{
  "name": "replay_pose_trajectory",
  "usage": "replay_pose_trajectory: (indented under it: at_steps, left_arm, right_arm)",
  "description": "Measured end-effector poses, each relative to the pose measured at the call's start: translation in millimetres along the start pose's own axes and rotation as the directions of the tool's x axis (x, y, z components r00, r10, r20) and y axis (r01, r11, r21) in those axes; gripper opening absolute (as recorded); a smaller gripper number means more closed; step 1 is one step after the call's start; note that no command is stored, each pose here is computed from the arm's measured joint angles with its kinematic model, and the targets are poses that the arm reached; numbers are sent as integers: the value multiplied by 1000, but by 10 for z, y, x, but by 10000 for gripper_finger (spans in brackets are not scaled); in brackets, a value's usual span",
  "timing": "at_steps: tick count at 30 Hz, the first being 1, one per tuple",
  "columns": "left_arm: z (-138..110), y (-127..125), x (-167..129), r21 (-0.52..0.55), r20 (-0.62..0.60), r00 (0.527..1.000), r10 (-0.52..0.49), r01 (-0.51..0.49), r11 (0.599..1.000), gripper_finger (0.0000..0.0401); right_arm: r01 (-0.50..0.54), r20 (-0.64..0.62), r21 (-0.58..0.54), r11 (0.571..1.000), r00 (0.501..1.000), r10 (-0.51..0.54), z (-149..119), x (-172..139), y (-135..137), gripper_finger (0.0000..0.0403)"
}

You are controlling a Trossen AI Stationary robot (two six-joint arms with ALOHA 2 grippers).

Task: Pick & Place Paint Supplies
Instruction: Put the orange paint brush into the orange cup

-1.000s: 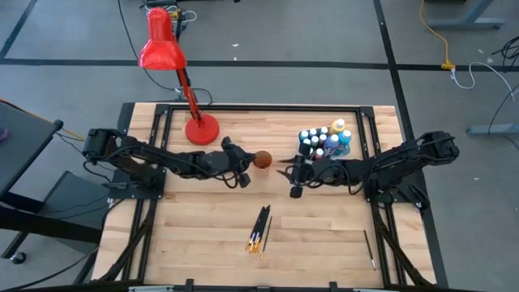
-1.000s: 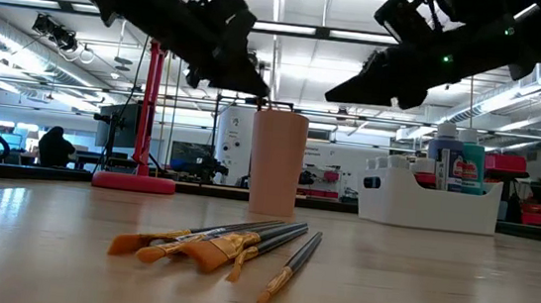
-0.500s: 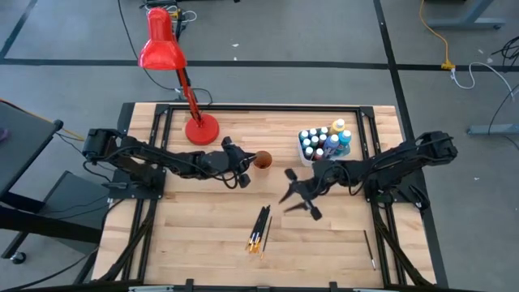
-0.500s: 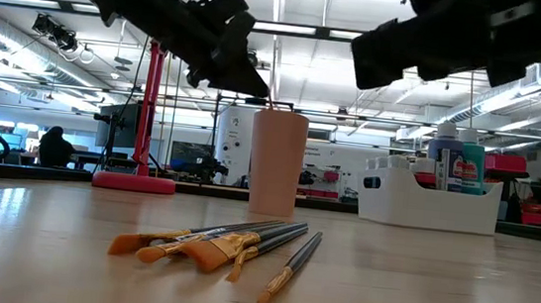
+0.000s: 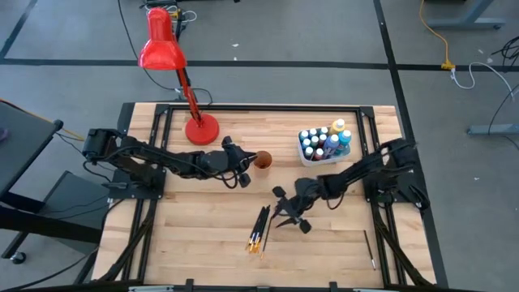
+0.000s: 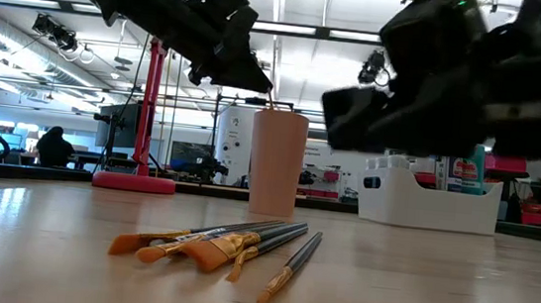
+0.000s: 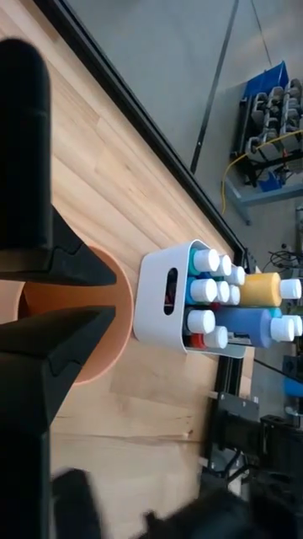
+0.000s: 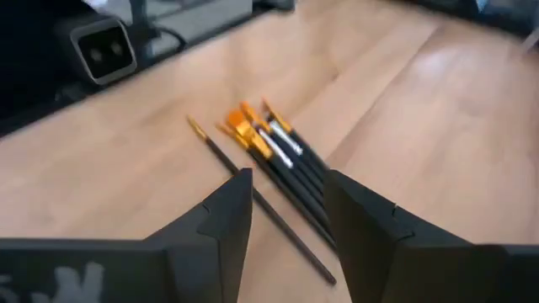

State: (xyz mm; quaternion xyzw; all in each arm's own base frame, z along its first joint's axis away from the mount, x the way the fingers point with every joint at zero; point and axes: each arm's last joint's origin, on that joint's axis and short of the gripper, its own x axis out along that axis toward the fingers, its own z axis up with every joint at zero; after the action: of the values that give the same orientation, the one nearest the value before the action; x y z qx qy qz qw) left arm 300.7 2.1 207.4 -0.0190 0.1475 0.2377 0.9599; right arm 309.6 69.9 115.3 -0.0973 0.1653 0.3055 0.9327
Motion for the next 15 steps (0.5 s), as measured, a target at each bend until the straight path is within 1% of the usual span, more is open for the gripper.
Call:
replay_pose_trajectory:
  at_steps: [5, 8, 11, 15]
  left_arm:
    - [2, 0, 0, -2, 2, 1000, 0, 0, 1000, 59]
    - [2, 0, 0, -1, 2, 1000, 0, 0, 1000, 59]
    - [1, -1, 0, -1, 0, 1000, -4, 4, 1000, 59]
    - [-3, -1, 0, 1, -3, 1000, -4, 4, 1000, 59]
  right_arm:
    - [-76, -93, 57, 995, 992, 81, -89, 260, -82, 151]
    - [-129, -82, 55, 990, 988, 133, -90, 354, -109, 151]
    - [-141, -85, 50, 989, 986, 145, -117, 414, -126, 151]
    - [-152, -107, 68, 986, 982, 158, -218, 456, -139, 151]
